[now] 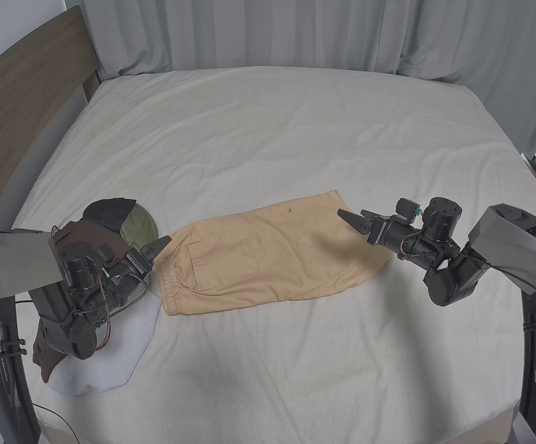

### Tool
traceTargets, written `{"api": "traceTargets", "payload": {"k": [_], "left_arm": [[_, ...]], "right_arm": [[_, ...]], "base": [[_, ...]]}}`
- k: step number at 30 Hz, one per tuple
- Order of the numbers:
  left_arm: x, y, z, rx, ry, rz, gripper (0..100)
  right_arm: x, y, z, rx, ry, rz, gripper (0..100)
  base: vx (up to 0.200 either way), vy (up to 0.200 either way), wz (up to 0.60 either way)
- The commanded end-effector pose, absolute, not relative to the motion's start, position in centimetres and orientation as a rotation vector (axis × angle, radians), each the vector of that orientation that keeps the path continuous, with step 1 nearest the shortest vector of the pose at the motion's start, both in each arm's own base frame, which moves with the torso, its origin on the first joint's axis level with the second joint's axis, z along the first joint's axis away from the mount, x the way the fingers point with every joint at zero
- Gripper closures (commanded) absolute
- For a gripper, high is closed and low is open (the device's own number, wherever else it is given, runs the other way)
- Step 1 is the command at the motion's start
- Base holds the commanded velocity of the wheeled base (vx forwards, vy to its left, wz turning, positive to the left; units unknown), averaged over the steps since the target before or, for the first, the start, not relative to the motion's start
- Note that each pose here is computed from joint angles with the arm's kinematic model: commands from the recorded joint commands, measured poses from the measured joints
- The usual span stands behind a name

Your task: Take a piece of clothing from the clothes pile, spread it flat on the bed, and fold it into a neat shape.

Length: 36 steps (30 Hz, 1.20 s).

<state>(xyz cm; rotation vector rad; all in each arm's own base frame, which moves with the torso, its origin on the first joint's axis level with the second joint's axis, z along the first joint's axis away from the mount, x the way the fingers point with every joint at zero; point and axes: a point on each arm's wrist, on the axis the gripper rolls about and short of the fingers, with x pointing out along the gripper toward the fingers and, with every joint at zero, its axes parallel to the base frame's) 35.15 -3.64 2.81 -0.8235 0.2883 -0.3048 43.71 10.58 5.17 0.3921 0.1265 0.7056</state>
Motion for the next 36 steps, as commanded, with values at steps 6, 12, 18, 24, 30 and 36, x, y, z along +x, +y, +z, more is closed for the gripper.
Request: {"api": "traceTargets", "payload": {"k": [6, 12, 18, 24, 30, 36], "left_arm": [[34.4, -3.9, 4.9, -0.815, 0.245, -0.335, 0], [33.7, -4.4, 6.3, -0.787, 0.217, -0.363, 0], [32.6, -5.2, 7.9, -0.761, 0.193, -0.404, 0], [31.4, -5.7, 8.9, -0.733, 0.184, -0.437, 0], [30.5, -6.3, 8.6, -0.617, 0.193, -0.463, 0], [29.6, -6.9, 8.9, -0.527, 0.181, -0.493, 0]], "right_arm": [[42.0, 11.1, 5.7, 0.380, 0.138, 0.723, 0], [41.5, 11.2, 5.5, 0.381, 0.153, 0.725, 0], [41.1, 11.6, 5.4, 0.378, 0.147, 0.740, 0], [39.4, 12.0, 4.5, 0.381, 0.182, 0.752, 0], [38.0, 11.7, 3.5, 0.385, 0.210, 0.751, 0], [36.5, 11.4, 2.0, 0.391, 0.264, 0.742, 0]], "base": [[0.000, 0.000, 0.00], [0.000, 0.000, 0.00], [0.000, 0.000, 0.00], [0.000, 0.000, 0.00], [0.000, 0.000, 0.00], [0.000, 0.000, 0.00]]}}
